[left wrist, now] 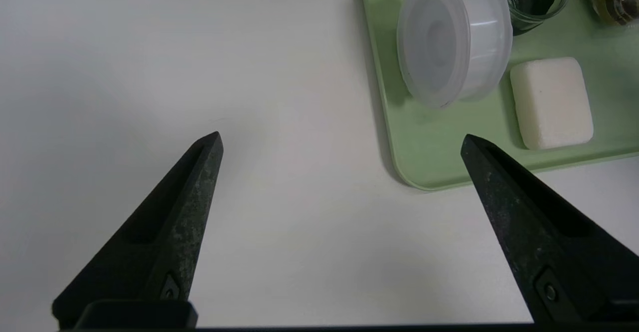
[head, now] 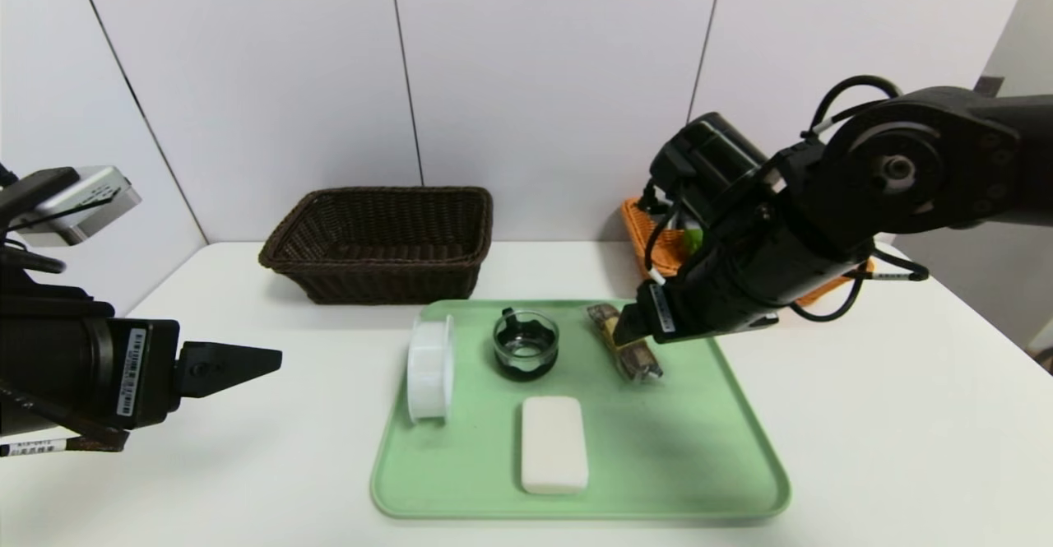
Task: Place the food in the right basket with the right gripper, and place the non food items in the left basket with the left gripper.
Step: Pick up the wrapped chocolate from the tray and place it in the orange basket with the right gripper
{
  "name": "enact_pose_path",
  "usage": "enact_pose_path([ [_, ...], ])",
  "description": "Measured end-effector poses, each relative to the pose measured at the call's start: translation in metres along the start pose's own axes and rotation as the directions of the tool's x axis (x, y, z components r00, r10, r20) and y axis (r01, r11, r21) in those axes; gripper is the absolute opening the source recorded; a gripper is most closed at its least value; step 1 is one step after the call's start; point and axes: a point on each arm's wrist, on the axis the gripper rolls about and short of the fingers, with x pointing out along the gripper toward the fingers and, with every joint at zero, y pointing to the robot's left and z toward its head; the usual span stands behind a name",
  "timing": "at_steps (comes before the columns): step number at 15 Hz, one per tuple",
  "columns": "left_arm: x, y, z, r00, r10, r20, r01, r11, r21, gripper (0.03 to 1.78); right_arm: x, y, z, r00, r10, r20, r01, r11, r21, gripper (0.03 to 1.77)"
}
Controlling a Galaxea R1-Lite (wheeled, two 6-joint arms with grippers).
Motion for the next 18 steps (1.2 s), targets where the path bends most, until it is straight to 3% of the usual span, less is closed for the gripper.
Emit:
enact_pose_path([
  [7, 0.013, -0.003, 0.002, 0.999, 0.002, -0.039, -0.001, 1.0, 0.005, 1.69, 0.052, 0.017, 0.023, 0.999, -0.043, -0.012, 0.043, 0.999, -0.007, 1.69],
  [16, 0.031, -0.007, 0.008, 0.999, -0.019, -0.051, 0.019, 1.0, 0.005, 1.69, 0.092, 0.013, 0.031, 0.995, -0.078, -0.057, 0.079, 0.997, 0.009, 1.69],
  [18, 0.032, -0.007, 0.008, 0.998, -0.017, -0.055, 0.018, 1.0, 0.006, 1.69, 0.094, 0.014, 0.03, 0.995, -0.078, -0.062, 0.079, 0.997, 0.007, 1.36],
])
